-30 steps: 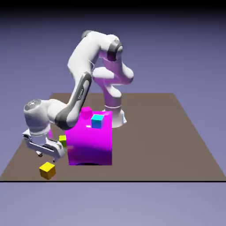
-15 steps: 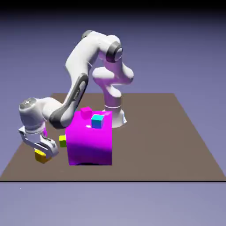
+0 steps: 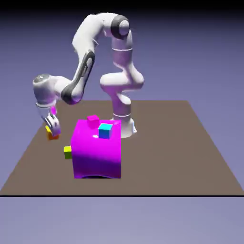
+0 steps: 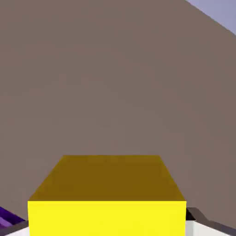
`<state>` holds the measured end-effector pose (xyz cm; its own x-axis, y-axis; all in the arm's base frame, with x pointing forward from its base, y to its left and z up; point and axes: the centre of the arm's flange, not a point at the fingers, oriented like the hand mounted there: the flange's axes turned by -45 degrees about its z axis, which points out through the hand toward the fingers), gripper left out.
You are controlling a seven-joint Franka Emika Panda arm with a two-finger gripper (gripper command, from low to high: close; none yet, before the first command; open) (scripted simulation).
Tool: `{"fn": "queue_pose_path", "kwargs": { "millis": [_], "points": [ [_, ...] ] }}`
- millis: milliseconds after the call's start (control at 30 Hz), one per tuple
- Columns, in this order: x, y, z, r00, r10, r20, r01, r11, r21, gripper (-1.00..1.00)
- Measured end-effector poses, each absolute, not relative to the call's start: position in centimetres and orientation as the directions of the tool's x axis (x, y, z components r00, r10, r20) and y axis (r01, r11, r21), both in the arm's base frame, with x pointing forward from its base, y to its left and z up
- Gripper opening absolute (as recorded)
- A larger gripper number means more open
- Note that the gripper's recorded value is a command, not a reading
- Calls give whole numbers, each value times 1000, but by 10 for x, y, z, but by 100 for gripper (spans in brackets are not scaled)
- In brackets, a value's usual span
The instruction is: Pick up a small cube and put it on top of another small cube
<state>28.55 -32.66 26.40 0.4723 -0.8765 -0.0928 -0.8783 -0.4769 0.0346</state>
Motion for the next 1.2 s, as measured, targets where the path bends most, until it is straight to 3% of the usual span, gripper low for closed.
{"fn": "queue_pose_path", "kwargs": {
  "millis": [600,633,1200],
  "points": [
    [262,-299,177,439,-888,-137,-896,-443,-1,-100],
    [262,-299,176,439,-888,-137,-897,-443,0,100],
    [266,-305,245,440,-887,-137,-896,-444,-2,100]
  ]
}}
